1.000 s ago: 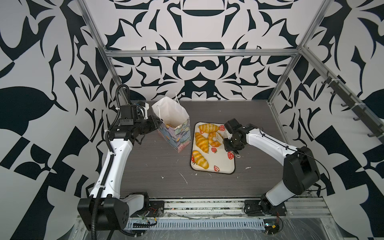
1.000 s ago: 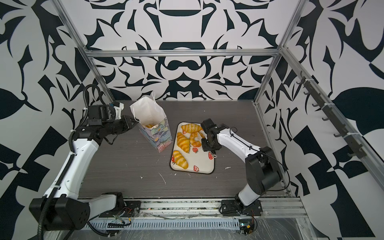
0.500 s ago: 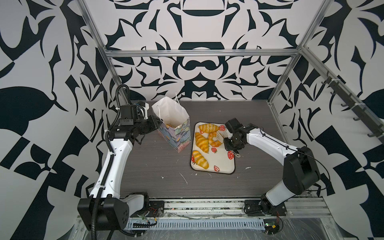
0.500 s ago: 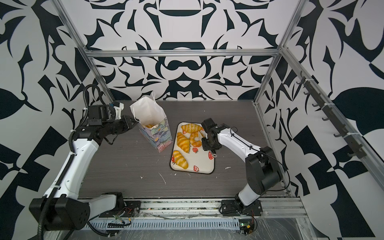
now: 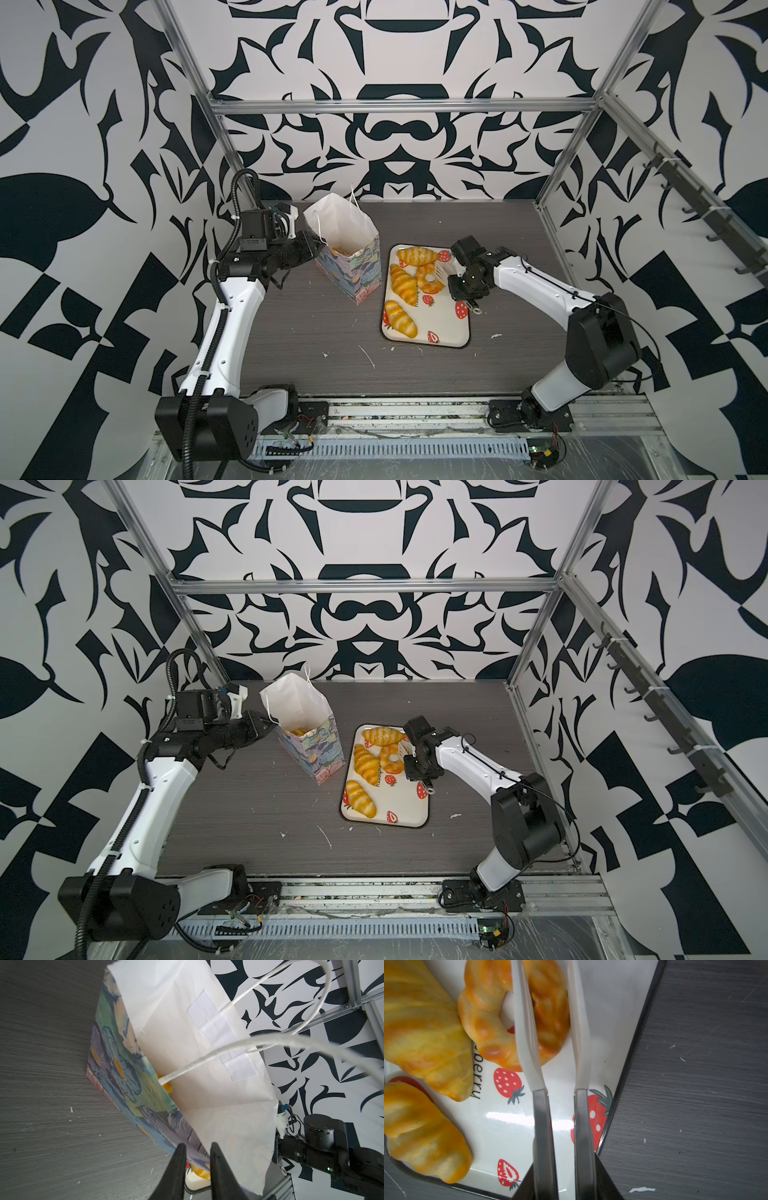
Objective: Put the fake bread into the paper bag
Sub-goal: 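Lower the tongs around the ring-shaped bun on the tray's far side, then squeeze the tongs on the ring bun and lift it toward the bag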
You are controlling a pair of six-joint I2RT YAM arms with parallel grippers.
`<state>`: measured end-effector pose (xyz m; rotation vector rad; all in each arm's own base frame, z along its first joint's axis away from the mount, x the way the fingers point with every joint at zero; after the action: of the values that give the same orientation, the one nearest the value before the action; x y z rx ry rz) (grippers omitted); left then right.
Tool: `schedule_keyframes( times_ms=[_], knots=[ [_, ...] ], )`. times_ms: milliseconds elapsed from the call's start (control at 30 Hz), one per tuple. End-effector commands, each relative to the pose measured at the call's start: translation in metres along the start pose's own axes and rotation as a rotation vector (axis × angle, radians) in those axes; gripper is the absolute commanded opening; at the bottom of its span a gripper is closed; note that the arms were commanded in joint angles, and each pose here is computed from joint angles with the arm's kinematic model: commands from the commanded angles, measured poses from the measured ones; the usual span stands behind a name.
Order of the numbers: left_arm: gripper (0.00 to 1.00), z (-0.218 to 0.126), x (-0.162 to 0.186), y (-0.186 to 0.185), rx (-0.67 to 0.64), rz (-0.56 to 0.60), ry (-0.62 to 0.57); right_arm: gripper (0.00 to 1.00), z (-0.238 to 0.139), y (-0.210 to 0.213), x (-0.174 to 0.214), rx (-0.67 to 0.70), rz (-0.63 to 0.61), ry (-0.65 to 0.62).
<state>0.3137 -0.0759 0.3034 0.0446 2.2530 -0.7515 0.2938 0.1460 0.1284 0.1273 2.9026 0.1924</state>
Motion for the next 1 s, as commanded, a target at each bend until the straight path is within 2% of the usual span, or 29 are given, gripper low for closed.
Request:
schedule_keyframes(
  times_ms=[0, 500, 967],
  knots=[
    [0.25, -0.004, 0.000, -0.004, 0.009, 0.015, -0.001, 0.34, -0.012, 0.007, -0.015, -0.032, -0.003, -0.054],
    [0.25, -0.003, 0.002, -0.003, 0.007, 0.010, 0.005, 0.33, -0.025, 0.006, -0.015, -0.046, -0.002, -0.079],
    [0.25, -0.004, 0.002, -0.004, 0.007, 0.010, 0.004, 0.33, -0.053, 0.006, -0.019, -0.061, 0.000, -0.127]
  ],
)
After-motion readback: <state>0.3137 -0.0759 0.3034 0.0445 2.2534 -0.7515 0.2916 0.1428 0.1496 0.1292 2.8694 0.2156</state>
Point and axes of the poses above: each gripper's point midway between its finger pads, its own z axis out along the fingers, its own y axis along the line the jaws close on, x = y × z, the point moved 4 cm from there along -z, back along the fingers, and after that the axes turned 11 degrees about z, right-handed, at the moved point
